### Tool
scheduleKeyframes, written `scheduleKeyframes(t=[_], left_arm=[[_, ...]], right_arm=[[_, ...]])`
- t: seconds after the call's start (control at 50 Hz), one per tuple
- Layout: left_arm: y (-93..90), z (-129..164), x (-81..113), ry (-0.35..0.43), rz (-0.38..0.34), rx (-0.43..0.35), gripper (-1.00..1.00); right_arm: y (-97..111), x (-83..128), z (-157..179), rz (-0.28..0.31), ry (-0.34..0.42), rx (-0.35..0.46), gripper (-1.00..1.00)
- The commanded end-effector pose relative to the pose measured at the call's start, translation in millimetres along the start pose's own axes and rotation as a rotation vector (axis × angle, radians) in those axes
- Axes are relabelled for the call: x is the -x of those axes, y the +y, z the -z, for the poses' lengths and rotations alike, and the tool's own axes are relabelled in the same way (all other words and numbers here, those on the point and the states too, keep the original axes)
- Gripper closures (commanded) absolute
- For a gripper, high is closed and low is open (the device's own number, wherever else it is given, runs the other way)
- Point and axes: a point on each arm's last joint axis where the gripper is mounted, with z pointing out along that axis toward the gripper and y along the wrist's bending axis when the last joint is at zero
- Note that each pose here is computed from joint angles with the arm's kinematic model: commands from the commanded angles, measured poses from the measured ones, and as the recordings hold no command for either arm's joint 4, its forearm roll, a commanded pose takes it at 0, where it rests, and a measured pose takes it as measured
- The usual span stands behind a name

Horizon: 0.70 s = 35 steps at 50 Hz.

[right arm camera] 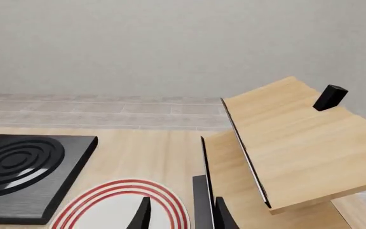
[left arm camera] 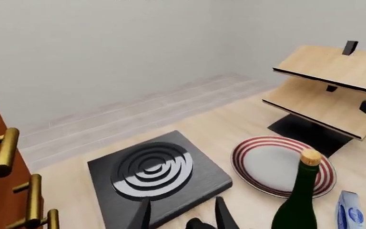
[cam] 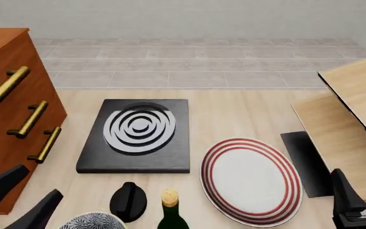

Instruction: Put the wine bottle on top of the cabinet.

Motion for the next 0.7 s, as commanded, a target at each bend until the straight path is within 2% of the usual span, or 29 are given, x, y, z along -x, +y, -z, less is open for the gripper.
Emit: scheduleKeyframes(t=[0.02, 0.18, 0.46, 0.7], left_arm=[[-3.4, 1, 2.1, -0.002, 0.005, -0.081, -1.00], [-7.1, -1, -7.3, 0.014, 0.011, -0.141, -1.00], [-9.6, 1, -3.0, 0.019, 0.040, -0.208, -1.00], [-16.4, -6, -15.0, 0.034, 0.041, -0.289, -1.00]], right_arm=[[0, 0, 0, 0.000, 0.000, 0.000, -1.00], [0, 0, 0, 0.000, 0.000, 0.000, -1.00], [0, 0, 0, 0.000, 0.000, 0.000, -1.00], [0, 0, 0, 0.000, 0.000, 0.000, -1.00]])
